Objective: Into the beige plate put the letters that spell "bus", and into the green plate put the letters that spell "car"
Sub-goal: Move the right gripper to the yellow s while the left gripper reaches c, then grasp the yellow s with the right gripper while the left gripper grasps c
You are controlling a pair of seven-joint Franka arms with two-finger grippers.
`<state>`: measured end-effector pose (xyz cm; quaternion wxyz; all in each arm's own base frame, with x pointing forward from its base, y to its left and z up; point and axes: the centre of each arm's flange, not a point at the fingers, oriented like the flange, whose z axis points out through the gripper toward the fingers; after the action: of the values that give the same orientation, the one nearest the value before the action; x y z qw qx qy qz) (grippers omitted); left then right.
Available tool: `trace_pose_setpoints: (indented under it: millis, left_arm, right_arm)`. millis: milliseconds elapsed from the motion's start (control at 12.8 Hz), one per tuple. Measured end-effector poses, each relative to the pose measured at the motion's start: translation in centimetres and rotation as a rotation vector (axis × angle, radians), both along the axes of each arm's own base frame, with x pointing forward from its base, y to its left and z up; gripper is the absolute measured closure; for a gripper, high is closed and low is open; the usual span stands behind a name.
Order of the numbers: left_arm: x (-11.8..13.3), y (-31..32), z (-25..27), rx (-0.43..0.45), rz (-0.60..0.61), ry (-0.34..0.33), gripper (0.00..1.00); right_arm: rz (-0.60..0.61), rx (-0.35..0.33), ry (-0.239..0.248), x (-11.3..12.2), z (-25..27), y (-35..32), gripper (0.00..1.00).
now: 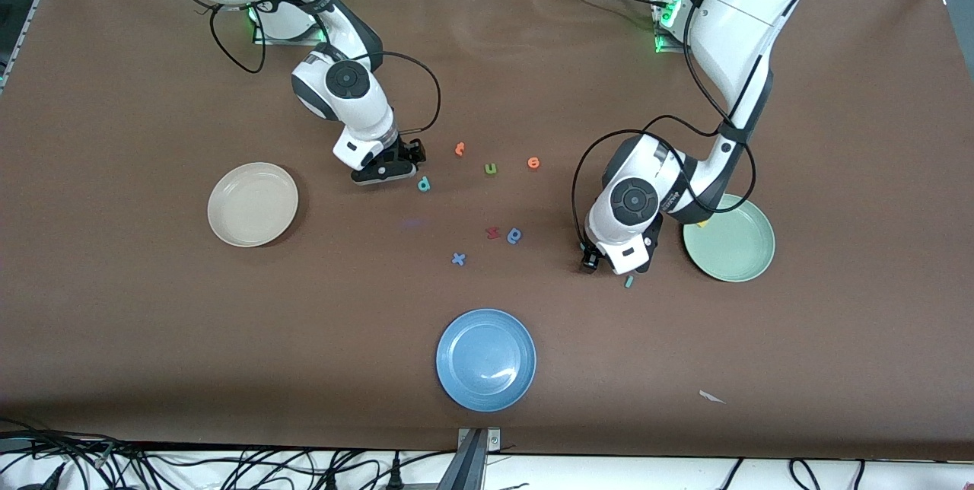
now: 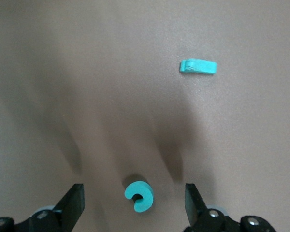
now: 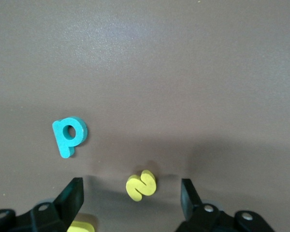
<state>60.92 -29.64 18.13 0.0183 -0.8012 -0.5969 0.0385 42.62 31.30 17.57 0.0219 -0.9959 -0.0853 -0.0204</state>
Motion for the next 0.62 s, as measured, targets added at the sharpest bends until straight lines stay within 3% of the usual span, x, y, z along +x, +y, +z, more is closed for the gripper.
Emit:
trace_pose_setpoints:
  millis: [624]
  left_arm:
    - [0.24, -0.12, -0.52, -0.009, 0.094, -0.023, 0.08]
  right_arm:
    - [-0.001, 0.023, -0.004, -0.20, -0.86, -0.43, 0.23]
